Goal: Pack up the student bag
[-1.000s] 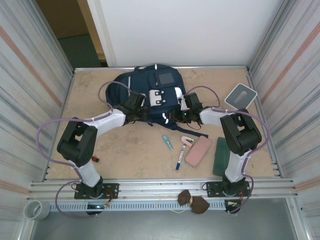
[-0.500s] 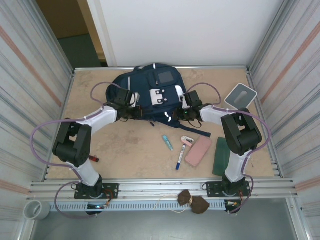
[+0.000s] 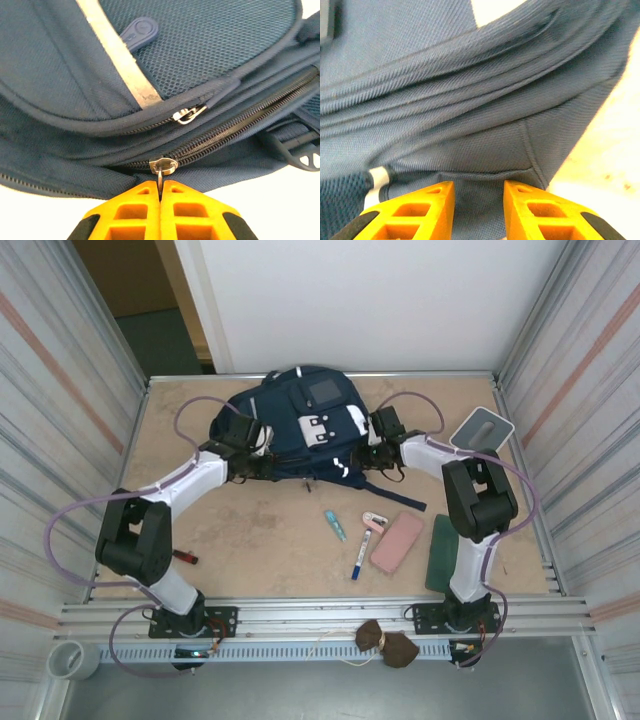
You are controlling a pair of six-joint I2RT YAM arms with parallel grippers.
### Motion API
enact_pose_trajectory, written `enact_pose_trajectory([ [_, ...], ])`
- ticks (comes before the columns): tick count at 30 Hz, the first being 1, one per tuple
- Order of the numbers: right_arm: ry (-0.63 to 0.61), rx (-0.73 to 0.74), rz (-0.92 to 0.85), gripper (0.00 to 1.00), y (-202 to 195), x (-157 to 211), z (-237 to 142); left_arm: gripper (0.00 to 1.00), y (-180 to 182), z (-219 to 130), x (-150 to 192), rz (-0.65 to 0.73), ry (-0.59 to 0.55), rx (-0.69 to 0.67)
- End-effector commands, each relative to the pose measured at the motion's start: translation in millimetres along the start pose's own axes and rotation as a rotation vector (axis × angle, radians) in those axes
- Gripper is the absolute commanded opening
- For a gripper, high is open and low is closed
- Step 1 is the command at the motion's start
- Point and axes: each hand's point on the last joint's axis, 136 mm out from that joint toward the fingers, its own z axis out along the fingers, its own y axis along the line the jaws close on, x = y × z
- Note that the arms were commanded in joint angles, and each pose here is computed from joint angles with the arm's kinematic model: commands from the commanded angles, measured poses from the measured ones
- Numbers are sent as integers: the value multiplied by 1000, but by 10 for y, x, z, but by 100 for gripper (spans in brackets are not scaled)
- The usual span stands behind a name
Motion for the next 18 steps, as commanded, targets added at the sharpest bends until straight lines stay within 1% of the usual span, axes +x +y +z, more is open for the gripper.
enact_pose_trajectory([
  [1,-17,104,-2,31,-279,-262,-10,0,-248,-184,-60,-38,-51,140],
  [4,-56,72,-10,31,-139,-483,-151,0,-416,-161,-132,-32,-61,175],
  [7,-80,5,-11,35,60,-497,-384,0,-566,-116,-196,-32,-68,201],
  [10,-63,-127,31,43,312,-256,-570,0,-700,-88,-252,-31,-81,225],
  [12,-44,-205,82,51,434,-36,-633,0,-776,-76,-264,-23,-83,240],
  [14,-19,-283,162,62,552,183,-629,0,-858,-70,-261,-9,-83,254],
  [16,0,-348,232,71,657,314,-581,0,-910,-68,-245,6,-82,258],
  [18,-1,-379,293,74,690,353,-497,0,-942,-67,-228,21,-85,255],
])
